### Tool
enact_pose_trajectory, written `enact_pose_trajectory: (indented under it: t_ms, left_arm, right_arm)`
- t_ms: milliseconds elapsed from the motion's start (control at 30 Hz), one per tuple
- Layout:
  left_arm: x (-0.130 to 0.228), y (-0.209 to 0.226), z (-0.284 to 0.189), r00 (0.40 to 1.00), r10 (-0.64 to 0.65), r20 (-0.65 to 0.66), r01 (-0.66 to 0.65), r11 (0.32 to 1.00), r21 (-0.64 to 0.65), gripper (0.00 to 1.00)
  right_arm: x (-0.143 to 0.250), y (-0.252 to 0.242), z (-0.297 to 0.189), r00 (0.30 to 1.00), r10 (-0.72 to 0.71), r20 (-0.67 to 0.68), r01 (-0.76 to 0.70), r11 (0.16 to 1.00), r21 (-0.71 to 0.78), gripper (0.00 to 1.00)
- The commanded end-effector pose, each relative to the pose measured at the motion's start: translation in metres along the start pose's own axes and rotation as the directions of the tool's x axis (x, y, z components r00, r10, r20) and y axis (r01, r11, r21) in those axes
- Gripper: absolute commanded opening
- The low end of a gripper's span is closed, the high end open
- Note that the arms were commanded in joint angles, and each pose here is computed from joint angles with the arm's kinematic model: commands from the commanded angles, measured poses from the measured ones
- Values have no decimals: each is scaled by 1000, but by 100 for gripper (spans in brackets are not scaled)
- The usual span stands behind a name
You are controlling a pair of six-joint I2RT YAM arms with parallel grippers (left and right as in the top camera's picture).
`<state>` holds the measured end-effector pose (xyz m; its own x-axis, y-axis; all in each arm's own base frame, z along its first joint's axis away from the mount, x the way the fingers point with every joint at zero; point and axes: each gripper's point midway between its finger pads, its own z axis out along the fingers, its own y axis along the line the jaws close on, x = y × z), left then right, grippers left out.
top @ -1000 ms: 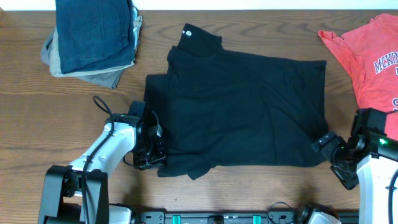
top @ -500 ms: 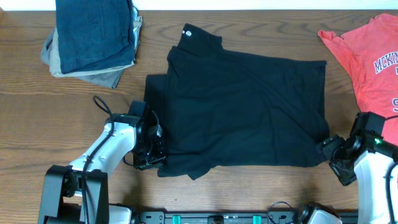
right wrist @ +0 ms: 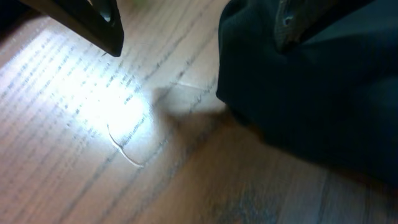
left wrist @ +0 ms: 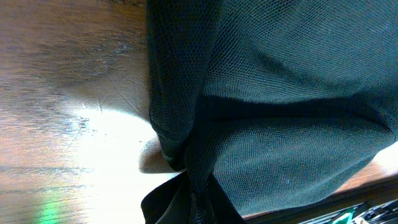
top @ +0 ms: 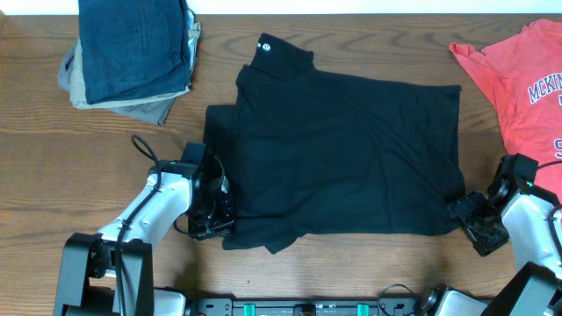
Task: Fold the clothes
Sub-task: 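Fold the shirt's bottom edge upward toward the collar with both grippers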
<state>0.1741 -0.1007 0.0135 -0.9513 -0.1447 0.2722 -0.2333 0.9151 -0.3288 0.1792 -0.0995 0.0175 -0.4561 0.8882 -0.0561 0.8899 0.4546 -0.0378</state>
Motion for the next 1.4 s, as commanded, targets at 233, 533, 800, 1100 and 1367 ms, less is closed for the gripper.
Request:
enact_pose_trajectory:
  t_ms: [233, 533, 800, 1100, 1367]
  left_arm:
    - [1, -1, 1, 1000, 10, -6, -10, 1000, 5, 6]
    - [1, 0, 1, 1000, 10, -7, -10, 1000, 4, 6]
    - [2, -2, -2, 1000, 13, 1, -13, 1000, 8, 6]
    - [5, -13, -27, 992, 60, 108, -65, 997, 41, 6]
    - [24, -21, -59, 977, 93, 191, -107, 992, 63, 6]
  right_arm:
    - [-3, 2, 15, 1000, 11, -16, -11, 1000, 11, 60]
    - [3, 7, 33, 997, 8, -78, -7, 1000, 12, 50]
    - [1, 9, 34, 997, 9, -74, -9, 1000, 8, 28]
    - [2, 8, 33, 997, 10, -79, -9, 1000, 12, 1]
    - [-5, -7, 6, 992, 78, -100, -75, 997, 30, 1]
